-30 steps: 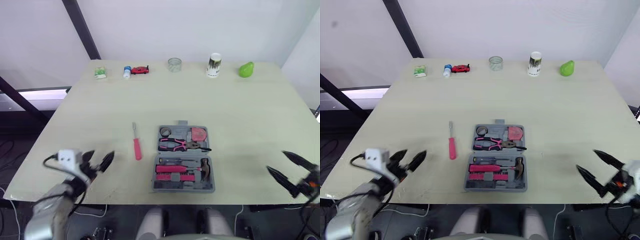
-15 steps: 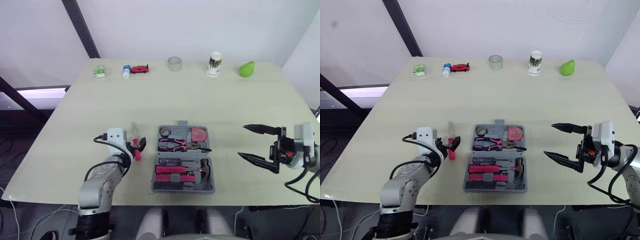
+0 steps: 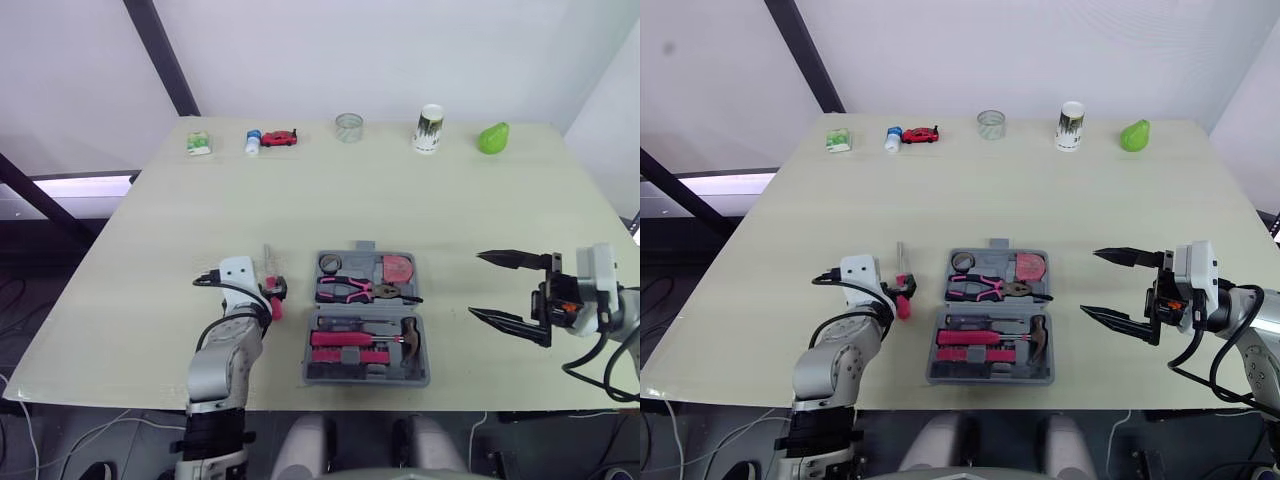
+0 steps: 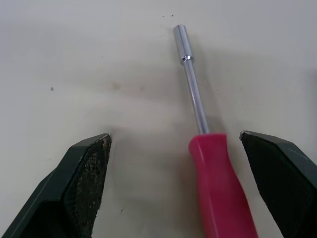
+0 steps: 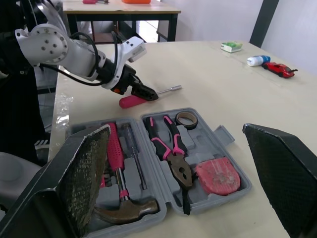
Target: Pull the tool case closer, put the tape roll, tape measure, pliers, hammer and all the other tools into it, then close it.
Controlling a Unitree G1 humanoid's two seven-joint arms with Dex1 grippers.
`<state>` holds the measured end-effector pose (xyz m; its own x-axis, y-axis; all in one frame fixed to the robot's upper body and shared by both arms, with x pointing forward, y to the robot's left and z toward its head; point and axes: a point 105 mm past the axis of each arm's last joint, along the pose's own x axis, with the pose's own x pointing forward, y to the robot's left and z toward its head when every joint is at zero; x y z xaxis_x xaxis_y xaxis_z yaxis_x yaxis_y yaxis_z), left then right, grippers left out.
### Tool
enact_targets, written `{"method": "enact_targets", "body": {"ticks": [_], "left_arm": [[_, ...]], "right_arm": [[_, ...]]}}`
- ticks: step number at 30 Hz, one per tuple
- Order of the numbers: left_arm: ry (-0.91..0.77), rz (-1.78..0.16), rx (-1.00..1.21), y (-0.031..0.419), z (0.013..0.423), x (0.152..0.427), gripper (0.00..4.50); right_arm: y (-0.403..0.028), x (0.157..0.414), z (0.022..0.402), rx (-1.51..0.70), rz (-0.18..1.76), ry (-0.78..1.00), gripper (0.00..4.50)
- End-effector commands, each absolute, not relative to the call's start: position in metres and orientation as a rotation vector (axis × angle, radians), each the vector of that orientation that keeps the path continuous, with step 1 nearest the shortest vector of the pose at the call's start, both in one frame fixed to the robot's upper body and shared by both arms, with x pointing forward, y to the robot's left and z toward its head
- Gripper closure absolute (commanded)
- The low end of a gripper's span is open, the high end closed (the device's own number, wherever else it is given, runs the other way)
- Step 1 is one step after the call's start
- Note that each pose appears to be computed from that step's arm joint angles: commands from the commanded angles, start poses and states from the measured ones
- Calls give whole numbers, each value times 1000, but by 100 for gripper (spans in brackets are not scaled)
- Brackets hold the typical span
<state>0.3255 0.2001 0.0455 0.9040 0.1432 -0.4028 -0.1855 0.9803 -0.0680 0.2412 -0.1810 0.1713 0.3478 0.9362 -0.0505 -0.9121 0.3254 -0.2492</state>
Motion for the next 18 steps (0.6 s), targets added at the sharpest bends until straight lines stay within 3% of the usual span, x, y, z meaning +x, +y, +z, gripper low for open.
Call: {"method": "enact_targets", "body": {"ticks": [1,5,6,8,18], "left_arm": [[386,151,-95,196,48,330,86],[422,176,-125,196,41,326,267],[425,176,-124,196,40,325,284],[426,175,-119,196,40,324,392],[411,194,-87,212,48,316,396]], "right_arm": [[-178,238,179,-285,1220,-151,0],[-178,238,179,-293,1214,-158,0],[-178,239,179,-295,1213,-160,0],[-178,239,179,-297,1212,-162,0],[-171,239,180,-279,1232,-185,0]]}}
